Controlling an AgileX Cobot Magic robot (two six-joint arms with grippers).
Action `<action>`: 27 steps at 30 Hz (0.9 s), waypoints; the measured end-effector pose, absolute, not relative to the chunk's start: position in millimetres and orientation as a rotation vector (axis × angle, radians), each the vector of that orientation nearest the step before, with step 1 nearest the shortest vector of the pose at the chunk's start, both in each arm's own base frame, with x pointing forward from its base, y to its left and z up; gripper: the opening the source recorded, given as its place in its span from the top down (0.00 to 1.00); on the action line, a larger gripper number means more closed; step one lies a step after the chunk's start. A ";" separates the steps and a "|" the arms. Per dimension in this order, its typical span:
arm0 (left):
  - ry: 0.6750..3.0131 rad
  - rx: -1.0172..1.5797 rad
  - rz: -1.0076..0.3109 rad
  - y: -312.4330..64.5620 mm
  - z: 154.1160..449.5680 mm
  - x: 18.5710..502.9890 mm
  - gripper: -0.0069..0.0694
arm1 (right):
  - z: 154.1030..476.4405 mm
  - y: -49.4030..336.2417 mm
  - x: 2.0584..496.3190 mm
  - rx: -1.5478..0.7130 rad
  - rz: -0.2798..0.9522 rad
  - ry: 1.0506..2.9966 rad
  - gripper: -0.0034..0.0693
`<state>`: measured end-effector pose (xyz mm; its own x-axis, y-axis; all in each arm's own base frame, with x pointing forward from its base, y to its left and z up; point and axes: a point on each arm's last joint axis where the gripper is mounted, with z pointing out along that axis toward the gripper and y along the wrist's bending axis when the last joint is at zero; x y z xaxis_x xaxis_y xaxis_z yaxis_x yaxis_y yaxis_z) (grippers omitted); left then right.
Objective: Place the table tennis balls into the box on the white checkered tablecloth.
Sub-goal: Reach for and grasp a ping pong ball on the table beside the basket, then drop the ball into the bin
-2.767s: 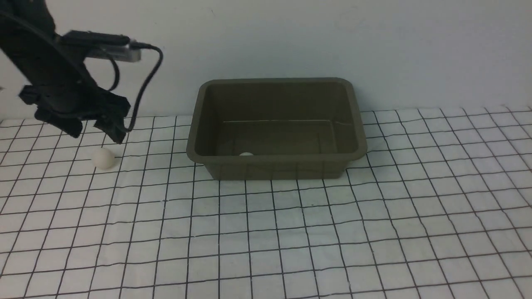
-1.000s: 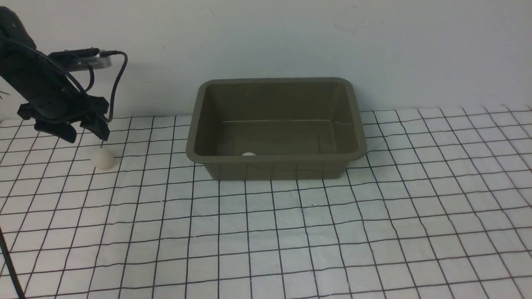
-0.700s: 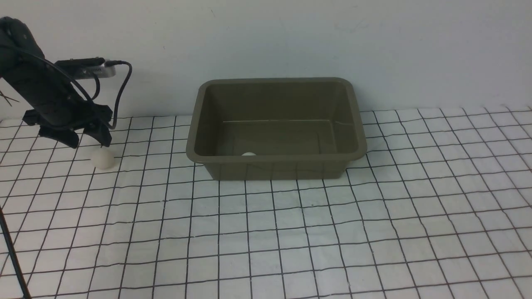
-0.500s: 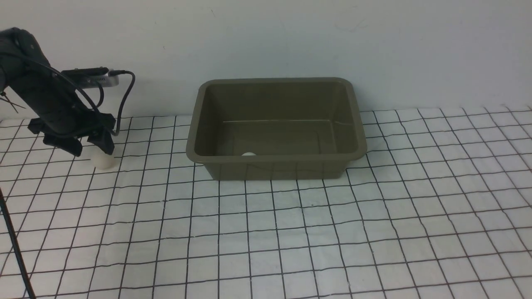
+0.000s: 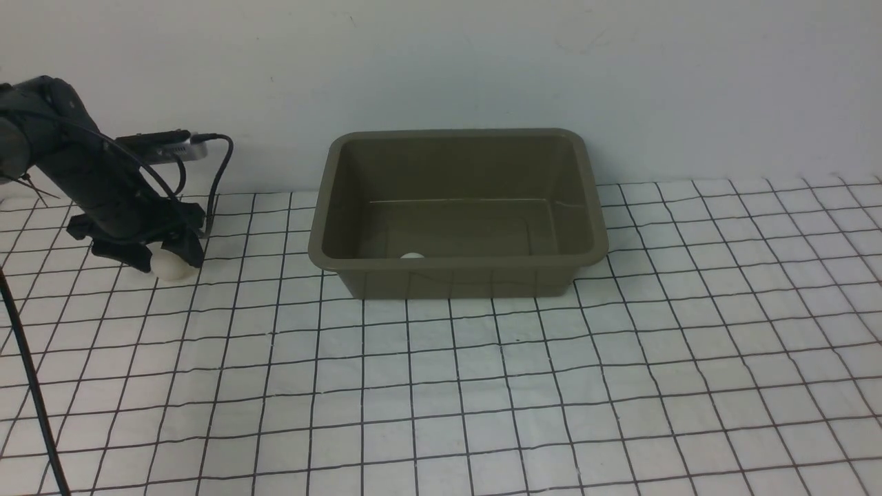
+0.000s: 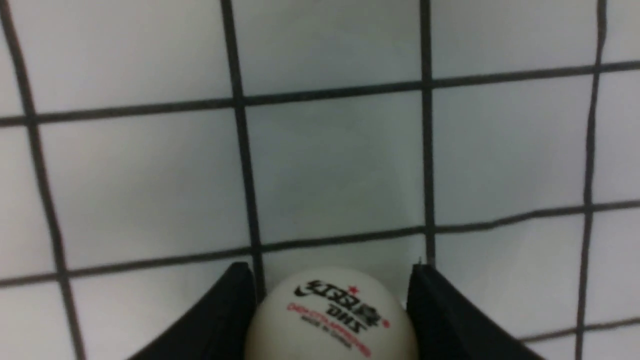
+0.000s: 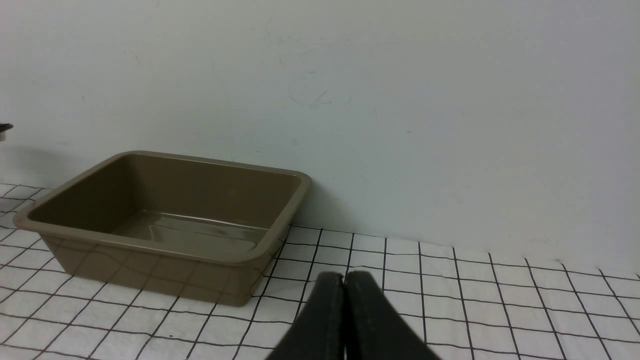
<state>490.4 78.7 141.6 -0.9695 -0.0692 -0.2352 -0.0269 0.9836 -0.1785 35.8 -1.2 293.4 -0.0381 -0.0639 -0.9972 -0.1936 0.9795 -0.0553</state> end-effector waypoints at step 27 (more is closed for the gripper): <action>2.554 0.158 -0.433 -29.9 357.6 441.4 0.46 | 293.4 -1.2 35.8 -0.200 0.106 1.609 0.98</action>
<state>441.4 -29.9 357.6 -0.8476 0.0242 -0.5300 0.1977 0.9414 -0.2732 35.8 -1.2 293.4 -0.0383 -0.0630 -0.9973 -0.1935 0.9796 -0.0544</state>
